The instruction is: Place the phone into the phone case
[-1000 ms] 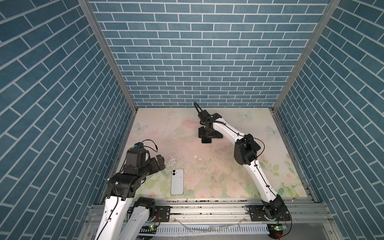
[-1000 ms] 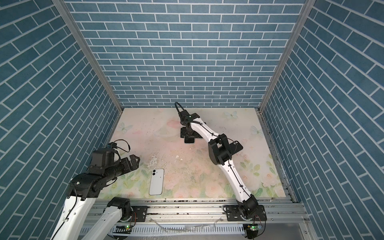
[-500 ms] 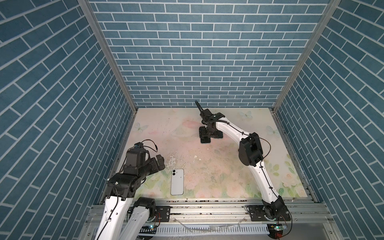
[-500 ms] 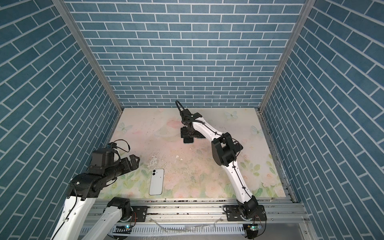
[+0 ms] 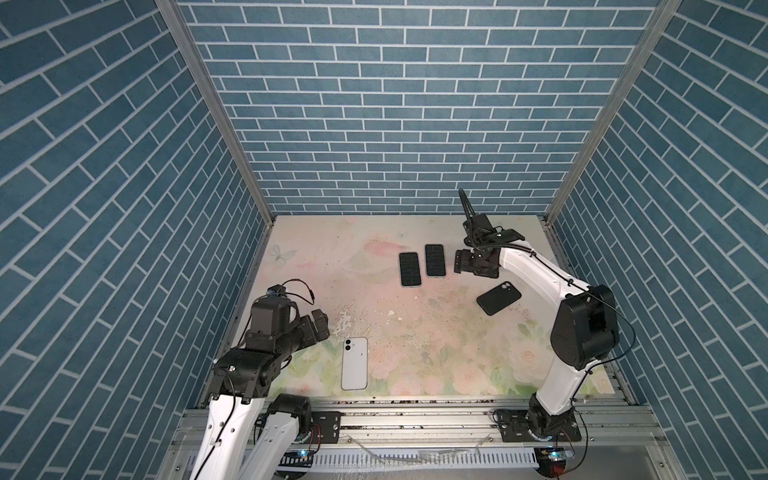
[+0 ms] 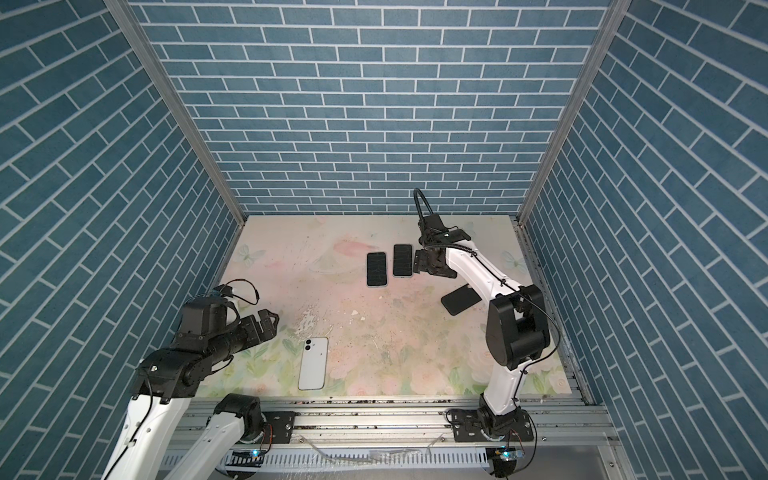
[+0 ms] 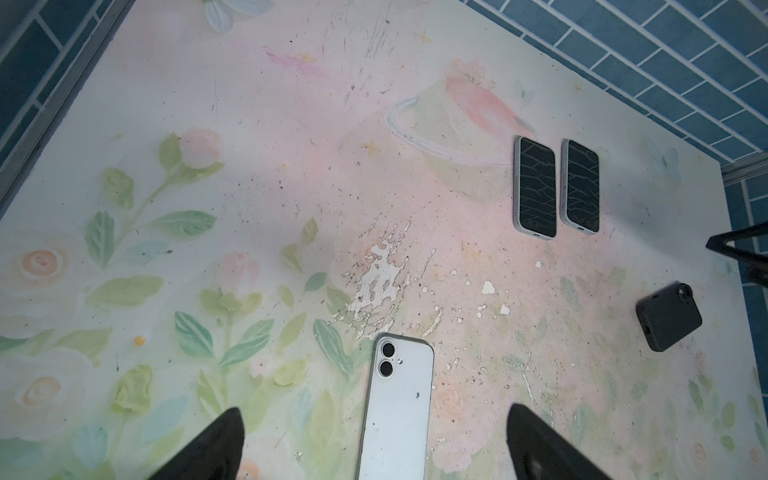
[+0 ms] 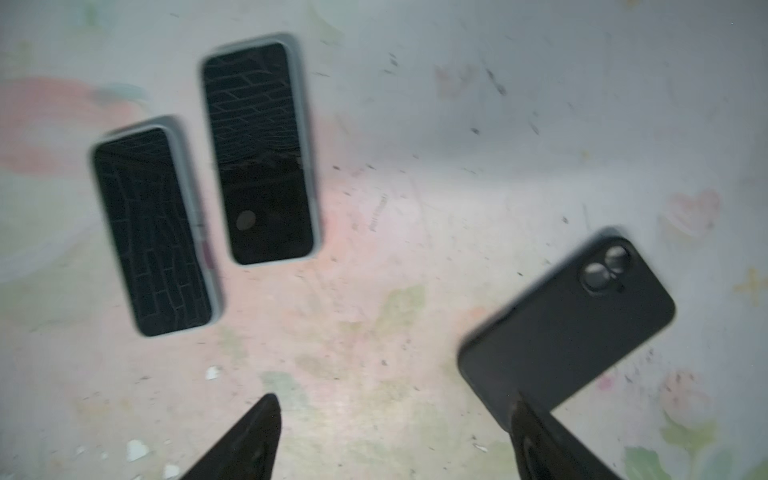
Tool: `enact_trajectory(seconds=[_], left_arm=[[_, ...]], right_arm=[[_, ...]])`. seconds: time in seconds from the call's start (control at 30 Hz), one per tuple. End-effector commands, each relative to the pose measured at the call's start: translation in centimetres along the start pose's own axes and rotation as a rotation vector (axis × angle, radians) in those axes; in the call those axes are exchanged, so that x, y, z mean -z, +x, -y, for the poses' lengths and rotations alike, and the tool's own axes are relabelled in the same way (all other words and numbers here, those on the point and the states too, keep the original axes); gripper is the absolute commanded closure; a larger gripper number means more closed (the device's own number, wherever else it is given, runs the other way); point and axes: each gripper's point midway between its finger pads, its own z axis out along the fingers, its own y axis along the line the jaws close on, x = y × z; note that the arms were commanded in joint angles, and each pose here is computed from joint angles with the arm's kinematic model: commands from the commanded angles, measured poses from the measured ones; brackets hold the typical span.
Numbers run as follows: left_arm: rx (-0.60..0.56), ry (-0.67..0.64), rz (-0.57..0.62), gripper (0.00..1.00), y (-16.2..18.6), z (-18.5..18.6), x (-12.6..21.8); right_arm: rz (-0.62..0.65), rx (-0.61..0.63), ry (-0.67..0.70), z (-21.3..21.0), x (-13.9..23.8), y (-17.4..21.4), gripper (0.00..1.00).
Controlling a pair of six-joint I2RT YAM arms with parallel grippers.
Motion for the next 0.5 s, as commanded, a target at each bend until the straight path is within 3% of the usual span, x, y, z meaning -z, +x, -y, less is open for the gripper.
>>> enact_trajectory(seconds=[0.0,0.47], left_arm=[[-0.002,-0.005,0.009,0.00,0.0,-0.3,-0.1],[-0.002,0.000,0.021,0.00,0.1,-0.3,0.2]], right_arm=[[-0.037,-0.118,0.111,3.7,-0.9,1.8,0.13],[-0.218,-0.317,0.092,6.5,-6.3,5.4,0.07]])
